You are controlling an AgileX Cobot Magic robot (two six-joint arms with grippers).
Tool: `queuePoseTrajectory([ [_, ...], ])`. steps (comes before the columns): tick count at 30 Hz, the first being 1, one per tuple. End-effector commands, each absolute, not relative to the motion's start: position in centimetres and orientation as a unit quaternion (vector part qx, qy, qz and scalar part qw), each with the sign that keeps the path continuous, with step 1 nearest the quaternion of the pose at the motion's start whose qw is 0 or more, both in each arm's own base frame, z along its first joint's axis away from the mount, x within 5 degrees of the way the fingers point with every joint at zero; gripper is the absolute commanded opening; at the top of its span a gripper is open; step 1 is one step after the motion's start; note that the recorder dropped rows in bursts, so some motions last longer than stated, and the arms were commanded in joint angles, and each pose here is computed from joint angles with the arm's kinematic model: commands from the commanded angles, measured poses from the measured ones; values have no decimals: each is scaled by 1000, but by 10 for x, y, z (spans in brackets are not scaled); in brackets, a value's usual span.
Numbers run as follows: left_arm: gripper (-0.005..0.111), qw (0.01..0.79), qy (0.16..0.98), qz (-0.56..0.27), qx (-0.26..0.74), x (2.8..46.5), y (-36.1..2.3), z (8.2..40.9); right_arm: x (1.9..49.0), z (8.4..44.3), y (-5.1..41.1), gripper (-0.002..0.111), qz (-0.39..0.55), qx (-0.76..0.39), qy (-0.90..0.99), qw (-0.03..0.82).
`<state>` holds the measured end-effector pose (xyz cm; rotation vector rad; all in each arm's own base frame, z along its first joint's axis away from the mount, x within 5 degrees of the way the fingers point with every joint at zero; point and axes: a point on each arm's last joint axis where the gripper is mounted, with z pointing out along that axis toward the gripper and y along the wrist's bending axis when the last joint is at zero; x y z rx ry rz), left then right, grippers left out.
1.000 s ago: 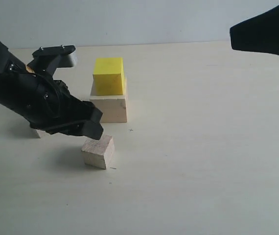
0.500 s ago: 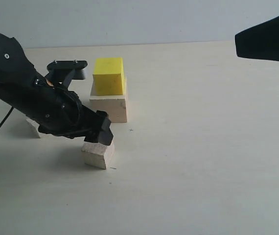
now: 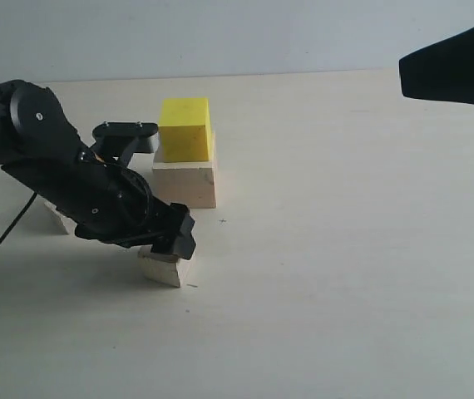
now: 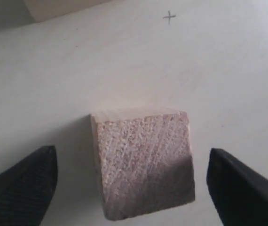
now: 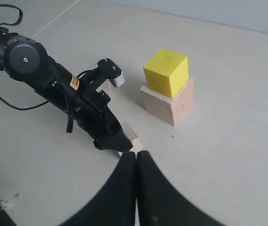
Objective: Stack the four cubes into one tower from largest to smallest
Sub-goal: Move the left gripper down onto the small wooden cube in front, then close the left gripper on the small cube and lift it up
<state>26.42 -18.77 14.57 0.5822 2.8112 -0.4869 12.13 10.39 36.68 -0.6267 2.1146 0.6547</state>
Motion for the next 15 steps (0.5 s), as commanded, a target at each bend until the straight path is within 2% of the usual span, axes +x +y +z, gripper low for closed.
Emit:
queuePoseTrajectory([
  [1,83,125,956,-175,199,266,-192,145,120,367,103,0,264,-243,839,409],
  [6,82,136,954,-179,197,269,-194,143,120,367,103,0,264,-243,838,411],
  [13,82,111,959,-170,197,269,-194,127,120,367,103,0,264,-243,838,411],
  [15,76,110,959,-170,196,269,-194,126,120,367,103,0,264,-243,838,411],
])
